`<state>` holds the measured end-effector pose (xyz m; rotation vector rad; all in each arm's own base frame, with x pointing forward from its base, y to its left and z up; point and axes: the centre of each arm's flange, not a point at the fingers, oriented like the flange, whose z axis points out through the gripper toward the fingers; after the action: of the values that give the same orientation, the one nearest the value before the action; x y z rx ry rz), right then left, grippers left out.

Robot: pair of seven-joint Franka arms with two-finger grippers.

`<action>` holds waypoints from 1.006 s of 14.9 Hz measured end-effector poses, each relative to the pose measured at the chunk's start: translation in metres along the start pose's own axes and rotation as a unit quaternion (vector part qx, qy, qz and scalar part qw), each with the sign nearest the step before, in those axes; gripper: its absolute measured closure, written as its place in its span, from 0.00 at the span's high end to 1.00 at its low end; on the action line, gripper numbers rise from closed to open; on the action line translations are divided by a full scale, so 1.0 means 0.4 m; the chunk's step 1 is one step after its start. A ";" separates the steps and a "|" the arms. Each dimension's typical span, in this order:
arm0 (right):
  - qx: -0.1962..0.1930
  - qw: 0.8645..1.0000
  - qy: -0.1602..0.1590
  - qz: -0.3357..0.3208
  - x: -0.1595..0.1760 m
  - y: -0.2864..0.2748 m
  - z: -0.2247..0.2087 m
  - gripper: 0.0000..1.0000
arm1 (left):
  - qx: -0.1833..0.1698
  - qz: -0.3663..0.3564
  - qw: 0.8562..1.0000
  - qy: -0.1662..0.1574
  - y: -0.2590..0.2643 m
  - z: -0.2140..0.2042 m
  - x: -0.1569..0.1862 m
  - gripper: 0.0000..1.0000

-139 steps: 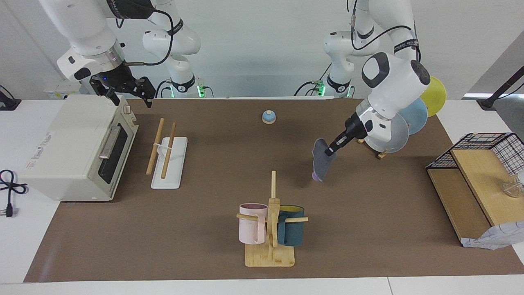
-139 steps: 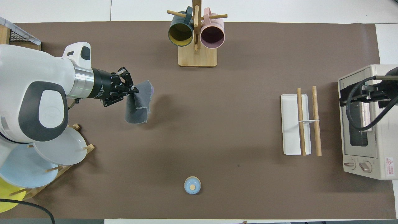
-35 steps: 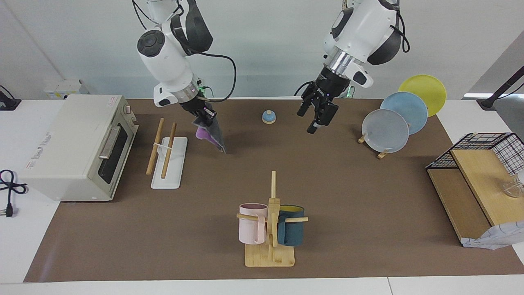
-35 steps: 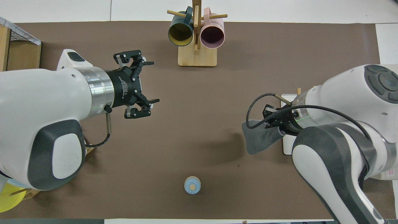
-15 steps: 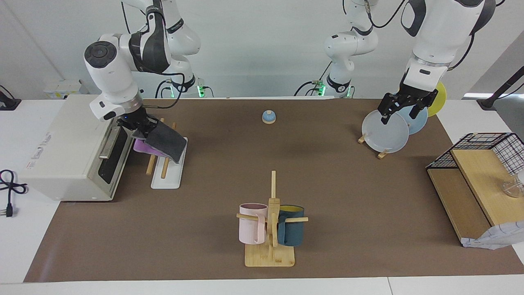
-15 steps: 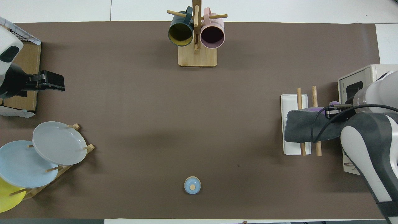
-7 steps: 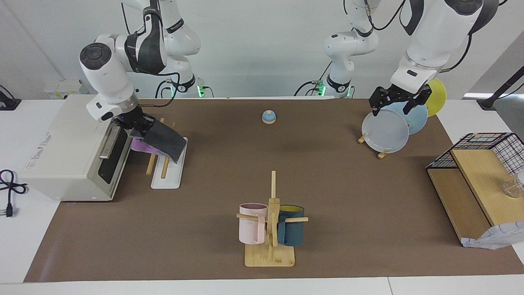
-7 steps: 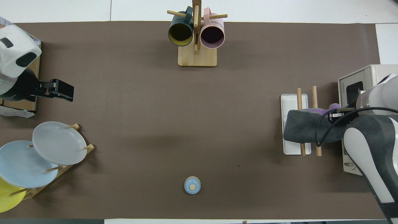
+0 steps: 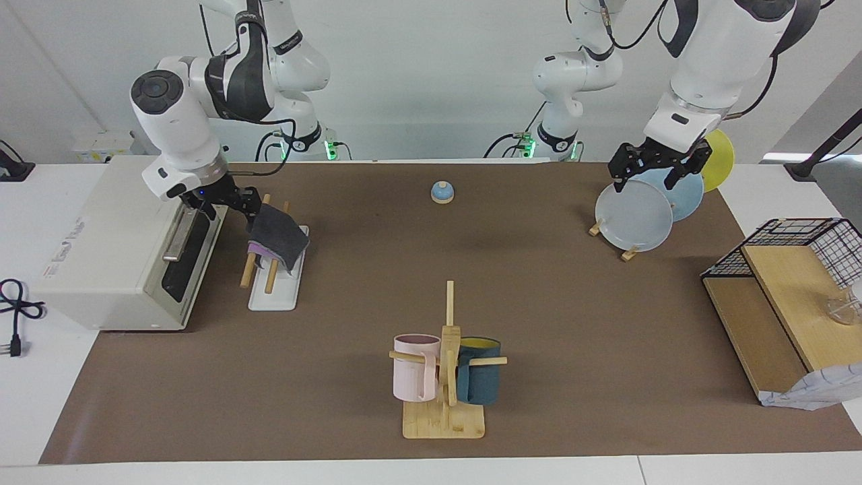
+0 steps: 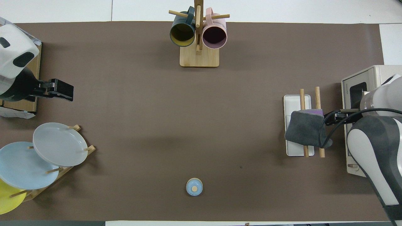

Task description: Fold towel and hang on rack

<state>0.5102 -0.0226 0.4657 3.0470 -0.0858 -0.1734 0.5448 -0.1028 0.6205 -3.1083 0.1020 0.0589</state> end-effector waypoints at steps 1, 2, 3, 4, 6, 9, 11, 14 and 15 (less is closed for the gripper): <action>0.000 1.000 0.000 0.003 0.000 0.007 0.000 1.00 | -0.007 -0.002 1.000 -0.001 -0.002 0.000 0.000 1.00; 0.001 1.000 0.000 0.008 -0.001 0.020 0.000 1.00 | -0.014 -0.004 1.000 -0.002 -0.004 0.000 0.000 1.00; 0.001 1.000 0.001 0.012 0.000 0.031 -0.001 1.00 | -0.019 -0.006 1.000 -0.002 -0.009 0.000 0.001 1.00; 0.002 1.000 0.004 0.014 0.001 0.037 -0.009 1.00 | -0.022 -0.008 1.000 -0.003 -0.015 0.000 0.002 1.00; 0.001 1.000 0.018 0.014 0.008 0.036 -0.050 1.00 | -0.024 -0.010 1.000 -0.003 -0.023 0.000 0.003 1.00; 0.000 1.000 0.019 0.018 0.006 0.046 -0.166 1.00 | -0.025 -0.011 1.000 -0.002 -0.024 -0.001 0.003 1.00; 0.001 1.000 0.018 0.022 -0.008 0.054 -0.251 1.00 | -0.025 -0.011 1.000 -0.002 -0.024 -0.001 0.002 1.00; 0.005 1.000 0.010 0.022 -0.028 0.050 -0.321 1.00 | -0.025 -0.008 1.000 0.000 -0.024 -0.004 0.001 1.00; 0.010 1.000 0.009 0.021 -0.027 0.046 -0.325 1.00 | -0.025 -0.005 1.000 0.000 -0.025 -0.004 0.001 1.00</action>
<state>0.5134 -0.0294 0.5971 3.0637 -0.1513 -0.1418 0.5459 -0.0928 0.6225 -3.1576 0.0869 0.0617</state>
